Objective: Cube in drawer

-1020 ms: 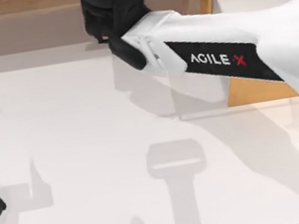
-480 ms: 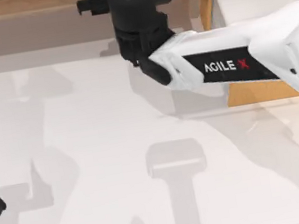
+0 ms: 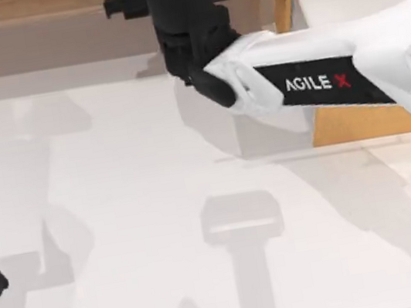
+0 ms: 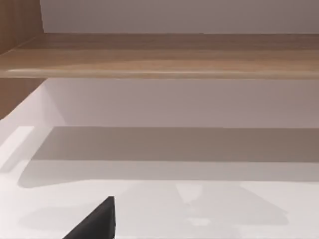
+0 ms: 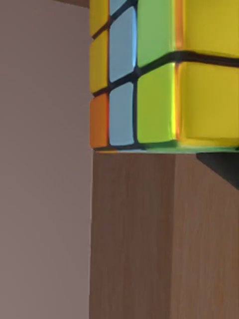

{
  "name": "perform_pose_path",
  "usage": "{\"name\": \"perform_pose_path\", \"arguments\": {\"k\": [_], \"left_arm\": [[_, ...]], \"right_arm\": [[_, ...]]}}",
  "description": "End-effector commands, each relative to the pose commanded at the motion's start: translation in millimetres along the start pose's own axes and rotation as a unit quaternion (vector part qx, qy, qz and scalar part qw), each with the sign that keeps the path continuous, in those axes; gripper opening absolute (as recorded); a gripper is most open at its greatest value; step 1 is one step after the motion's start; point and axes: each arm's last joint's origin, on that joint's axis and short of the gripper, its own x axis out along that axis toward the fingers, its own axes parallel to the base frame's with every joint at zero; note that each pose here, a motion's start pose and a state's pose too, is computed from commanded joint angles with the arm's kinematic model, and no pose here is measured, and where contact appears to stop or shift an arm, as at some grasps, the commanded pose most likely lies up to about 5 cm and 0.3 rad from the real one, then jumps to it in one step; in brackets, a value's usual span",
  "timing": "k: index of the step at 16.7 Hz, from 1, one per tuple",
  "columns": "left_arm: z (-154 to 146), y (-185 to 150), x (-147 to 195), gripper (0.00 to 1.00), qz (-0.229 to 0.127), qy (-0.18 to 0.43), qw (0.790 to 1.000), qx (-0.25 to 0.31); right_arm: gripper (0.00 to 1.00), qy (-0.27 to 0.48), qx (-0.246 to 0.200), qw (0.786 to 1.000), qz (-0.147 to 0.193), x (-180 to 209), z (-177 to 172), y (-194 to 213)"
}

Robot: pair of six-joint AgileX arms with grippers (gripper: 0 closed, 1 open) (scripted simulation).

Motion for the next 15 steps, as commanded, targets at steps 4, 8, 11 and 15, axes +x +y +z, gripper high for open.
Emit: {"name": "perform_pose_path", "arguments": {"k": [4, 8, 11, 15], "left_arm": [[0.0, 0.0, 0.0, 1.00, 0.000, 0.000, 1.000, 0.000], [0.0, 0.0, 0.0, 1.00, 0.000, 0.000, 1.000, 0.000], [0.0, 0.0, 0.0, 1.00, 0.000, 0.000, 1.000, 0.000], [0.0, 0.0, 0.0, 1.00, 0.000, 0.000, 1.000, 0.000]], "right_arm": [[0.00, 0.058, -0.032, 0.997, 0.034, -10.3, 25.2, -1.0], [0.00, 0.149, -0.073, 0.984, 0.072, -23.7, 52.7, -12.6], [0.00, 0.232, -0.100, 0.963, 0.092, -32.2, 70.9, -31.9], [0.00, 0.352, -0.116, 0.924, 0.095, -35.0, 89.0, -74.2]]}}
